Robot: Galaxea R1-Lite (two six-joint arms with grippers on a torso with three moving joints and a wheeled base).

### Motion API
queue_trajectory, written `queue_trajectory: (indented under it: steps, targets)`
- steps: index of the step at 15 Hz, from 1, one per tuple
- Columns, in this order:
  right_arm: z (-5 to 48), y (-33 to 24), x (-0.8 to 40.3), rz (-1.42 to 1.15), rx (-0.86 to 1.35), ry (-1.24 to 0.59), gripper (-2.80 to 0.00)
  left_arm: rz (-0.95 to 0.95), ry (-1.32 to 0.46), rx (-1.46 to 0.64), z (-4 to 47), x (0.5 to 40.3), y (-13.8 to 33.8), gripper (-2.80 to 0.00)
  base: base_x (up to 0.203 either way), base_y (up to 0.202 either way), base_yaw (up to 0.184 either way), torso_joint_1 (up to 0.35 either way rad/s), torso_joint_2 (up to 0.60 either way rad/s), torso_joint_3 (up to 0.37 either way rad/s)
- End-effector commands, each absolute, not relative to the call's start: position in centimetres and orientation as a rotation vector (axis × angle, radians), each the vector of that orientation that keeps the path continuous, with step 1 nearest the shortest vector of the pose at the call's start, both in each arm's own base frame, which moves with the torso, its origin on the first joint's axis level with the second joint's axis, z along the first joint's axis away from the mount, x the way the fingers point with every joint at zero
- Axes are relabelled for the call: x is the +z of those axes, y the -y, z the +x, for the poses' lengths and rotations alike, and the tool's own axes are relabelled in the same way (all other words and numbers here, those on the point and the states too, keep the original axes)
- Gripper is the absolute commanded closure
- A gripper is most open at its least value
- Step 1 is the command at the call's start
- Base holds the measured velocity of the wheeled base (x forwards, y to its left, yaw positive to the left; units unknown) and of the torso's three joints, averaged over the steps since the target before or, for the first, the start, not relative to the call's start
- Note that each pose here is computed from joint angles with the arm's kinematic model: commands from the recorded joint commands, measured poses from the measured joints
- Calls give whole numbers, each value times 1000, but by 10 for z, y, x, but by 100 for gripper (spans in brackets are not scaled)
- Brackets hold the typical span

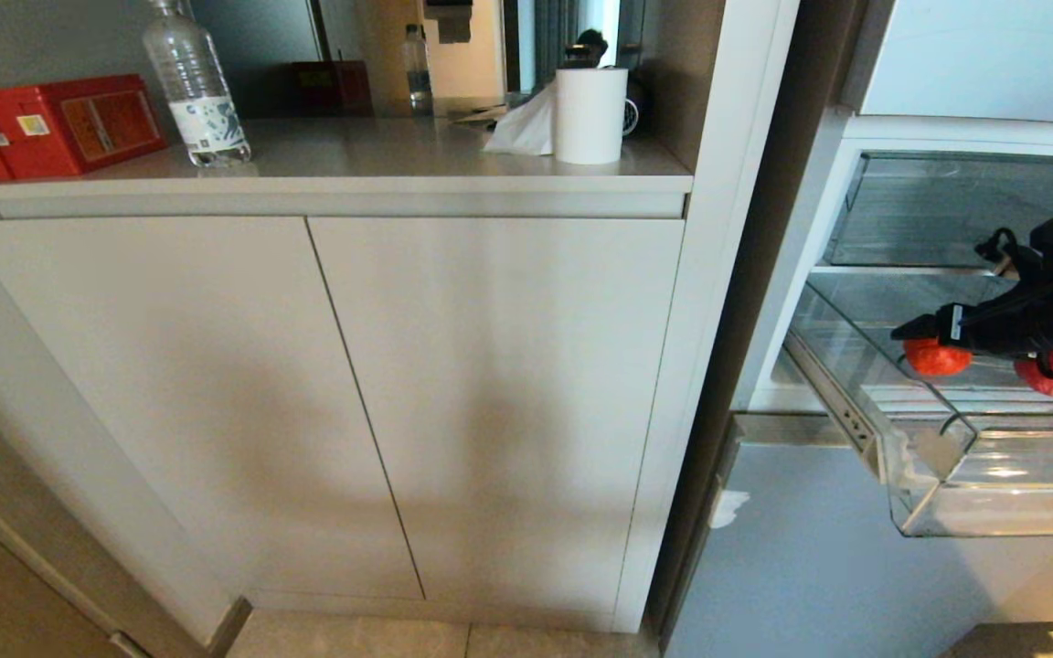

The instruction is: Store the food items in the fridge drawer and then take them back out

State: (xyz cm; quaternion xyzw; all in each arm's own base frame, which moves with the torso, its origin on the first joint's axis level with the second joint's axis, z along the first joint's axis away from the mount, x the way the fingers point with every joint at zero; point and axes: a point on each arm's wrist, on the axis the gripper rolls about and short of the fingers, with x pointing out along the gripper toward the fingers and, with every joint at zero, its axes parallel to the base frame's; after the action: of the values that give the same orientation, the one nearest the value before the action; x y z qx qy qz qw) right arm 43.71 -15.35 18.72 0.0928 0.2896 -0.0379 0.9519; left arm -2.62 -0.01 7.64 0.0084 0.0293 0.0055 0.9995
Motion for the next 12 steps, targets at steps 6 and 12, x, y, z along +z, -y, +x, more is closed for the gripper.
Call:
queue_trajectory:
  steps: [6, 12]
  targets:
    - [450, 157, 175, 202, -85, -545, -280, 17, -59, 12, -26, 76, 0, 0, 0, 0, 0, 0, 0, 0]
    - [448, 154, 176, 214, -84, -551, -280, 17, -58, 12, -26, 77, 0, 0, 0, 0, 0, 0, 0, 0]
